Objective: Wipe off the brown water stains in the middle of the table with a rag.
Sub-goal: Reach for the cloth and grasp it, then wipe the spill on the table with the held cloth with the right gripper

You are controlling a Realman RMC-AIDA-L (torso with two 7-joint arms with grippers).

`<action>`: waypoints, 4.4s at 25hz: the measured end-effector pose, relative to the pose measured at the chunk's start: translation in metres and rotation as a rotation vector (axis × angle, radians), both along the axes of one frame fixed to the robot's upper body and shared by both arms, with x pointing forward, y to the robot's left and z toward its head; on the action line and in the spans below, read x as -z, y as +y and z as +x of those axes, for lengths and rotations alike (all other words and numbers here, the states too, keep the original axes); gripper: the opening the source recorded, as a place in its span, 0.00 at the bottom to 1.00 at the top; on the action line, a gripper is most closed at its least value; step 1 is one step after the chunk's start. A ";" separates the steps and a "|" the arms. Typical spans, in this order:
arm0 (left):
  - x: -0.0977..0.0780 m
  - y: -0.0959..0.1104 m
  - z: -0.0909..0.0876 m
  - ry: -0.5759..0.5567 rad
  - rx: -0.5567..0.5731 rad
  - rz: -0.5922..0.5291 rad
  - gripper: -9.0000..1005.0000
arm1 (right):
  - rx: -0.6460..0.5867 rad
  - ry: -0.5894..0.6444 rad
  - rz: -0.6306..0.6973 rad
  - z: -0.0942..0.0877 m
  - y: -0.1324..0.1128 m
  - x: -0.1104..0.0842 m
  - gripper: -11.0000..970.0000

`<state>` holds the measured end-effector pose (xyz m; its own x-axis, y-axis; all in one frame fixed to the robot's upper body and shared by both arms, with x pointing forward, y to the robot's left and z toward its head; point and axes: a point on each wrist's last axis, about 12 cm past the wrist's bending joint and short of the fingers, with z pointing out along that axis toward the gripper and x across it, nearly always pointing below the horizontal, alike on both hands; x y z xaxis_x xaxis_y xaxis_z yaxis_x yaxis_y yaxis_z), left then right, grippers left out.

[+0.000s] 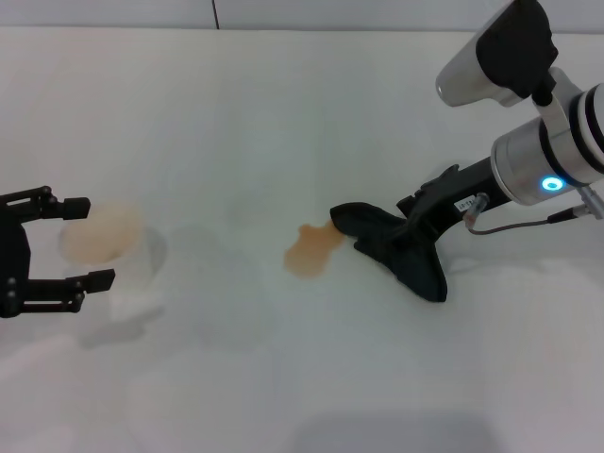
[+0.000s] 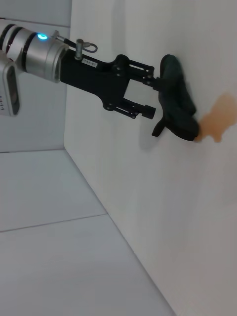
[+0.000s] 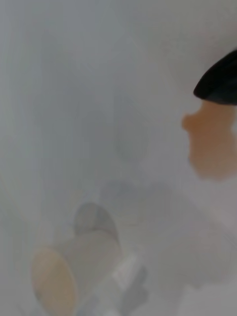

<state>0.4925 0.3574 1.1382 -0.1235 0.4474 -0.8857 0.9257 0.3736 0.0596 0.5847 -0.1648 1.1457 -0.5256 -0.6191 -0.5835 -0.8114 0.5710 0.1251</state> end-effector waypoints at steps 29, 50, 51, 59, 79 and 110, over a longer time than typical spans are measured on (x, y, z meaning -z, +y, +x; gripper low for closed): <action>0.004 -0.002 0.005 -0.004 -0.019 0.026 0.86 | 0.023 0.010 -0.051 0.003 0.001 0.016 0.54; 0.007 -0.003 0.005 -0.015 -0.028 0.027 0.86 | -0.019 0.028 -0.069 0.007 0.025 0.010 0.11; 0.007 -0.003 0.006 -0.016 -0.028 0.027 0.86 | -0.036 0.030 -0.061 0.005 0.030 0.009 0.10; 0.007 -0.004 0.006 -0.030 -0.023 0.031 0.86 | -0.146 0.044 -0.043 -0.009 0.062 0.008 0.10; 0.008 -0.004 0.004 -0.040 -0.018 0.031 0.86 | -0.111 -0.030 -0.030 0.013 0.083 0.010 0.10; 0.013 -0.005 0.002 -0.058 -0.024 0.036 0.86 | -0.042 -0.044 -0.018 0.005 0.065 0.023 0.10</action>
